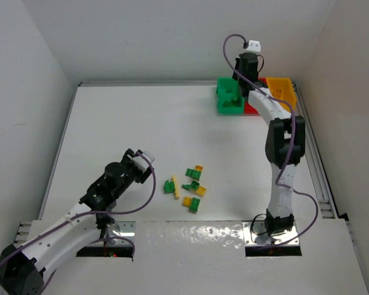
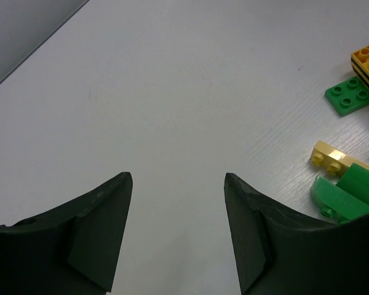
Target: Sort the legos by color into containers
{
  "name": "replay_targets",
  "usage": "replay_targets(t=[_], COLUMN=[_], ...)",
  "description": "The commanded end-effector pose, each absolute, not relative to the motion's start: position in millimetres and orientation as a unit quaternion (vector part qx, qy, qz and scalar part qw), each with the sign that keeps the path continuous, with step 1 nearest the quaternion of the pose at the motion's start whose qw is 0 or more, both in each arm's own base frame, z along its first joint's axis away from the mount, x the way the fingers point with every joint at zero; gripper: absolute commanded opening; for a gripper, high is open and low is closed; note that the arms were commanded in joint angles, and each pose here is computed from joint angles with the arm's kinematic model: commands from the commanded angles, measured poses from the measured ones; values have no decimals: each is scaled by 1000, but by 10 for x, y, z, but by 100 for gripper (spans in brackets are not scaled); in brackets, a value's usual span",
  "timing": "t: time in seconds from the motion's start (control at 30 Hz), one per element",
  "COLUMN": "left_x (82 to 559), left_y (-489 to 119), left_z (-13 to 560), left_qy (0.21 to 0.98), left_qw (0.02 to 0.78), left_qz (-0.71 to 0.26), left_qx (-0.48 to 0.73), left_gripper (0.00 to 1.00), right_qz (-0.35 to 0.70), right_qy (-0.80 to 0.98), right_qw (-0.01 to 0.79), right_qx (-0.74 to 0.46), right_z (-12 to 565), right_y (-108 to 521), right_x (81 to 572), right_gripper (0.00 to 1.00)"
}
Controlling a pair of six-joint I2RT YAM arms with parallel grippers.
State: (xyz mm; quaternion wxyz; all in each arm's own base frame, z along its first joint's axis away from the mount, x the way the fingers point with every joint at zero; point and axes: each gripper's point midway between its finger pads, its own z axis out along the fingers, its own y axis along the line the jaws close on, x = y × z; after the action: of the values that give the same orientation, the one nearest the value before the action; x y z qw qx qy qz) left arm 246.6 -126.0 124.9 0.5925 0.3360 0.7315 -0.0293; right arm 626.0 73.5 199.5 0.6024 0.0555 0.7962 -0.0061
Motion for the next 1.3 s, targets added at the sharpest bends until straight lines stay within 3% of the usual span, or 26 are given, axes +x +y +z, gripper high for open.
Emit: replay_targets(t=[0.0, 0.33, 0.37, 0.5, 0.7, 0.83, 1.0, 1.03, 1.13, 1.27], left_x=[2537, 2645, 2650, 2660, 2658, 2654, 2661, 2658, 2652, 2657], left_y=[-1230, -1101, -1092, -1077, -1091, -1119, -1151, -1182, -1232, -1252], left_z=[1318, 1155, 1150, 1137, 1172, 1209, 1268, 1295, 1340, 1411], left_qy=[729, 755, 756, 758, 754, 749, 746, 745, 744, 744], left_qw=[608, 587, 586, 584, 588, 592, 599, 600, 600, 604], left_qz=[-22, -2, 0, 2, -1, -7, -17, -25, -35, -38], left_qx=[314, 293, 291, 289, 292, 296, 291, 291, 291, 285], left_gripper=[59, 59, 59, 59, 60, 60, 60, 60, 60, 60], right_qz=[-85, -77, -80, -99, -80, -52, -47, -25, 83, 211], right_qy=[787, 780, 781, 778, 777, 784, 810, 796, 784, 771], right_qw=[581, 587, 587, 587, 604, 610, 578, 589, 521, 434], right_qx=[189, 202, 200, 202, 158, 99, -91, -139, -326, -415], right_z=[1820, 1296, 1262, 1233, 1503, 1757, 1640, 1852, 1434, 1302], right_y=[46, -319, -327, -415, -306, -69, 755, 966, 1739, 2250], right_x=[6491, 6827, 6830, 6784, 6764, 6627, 5952, 5781, 4937, 4100], right_gripper=[0, 2, 6, 38, 59, 65, 68, 69, 70, 65])
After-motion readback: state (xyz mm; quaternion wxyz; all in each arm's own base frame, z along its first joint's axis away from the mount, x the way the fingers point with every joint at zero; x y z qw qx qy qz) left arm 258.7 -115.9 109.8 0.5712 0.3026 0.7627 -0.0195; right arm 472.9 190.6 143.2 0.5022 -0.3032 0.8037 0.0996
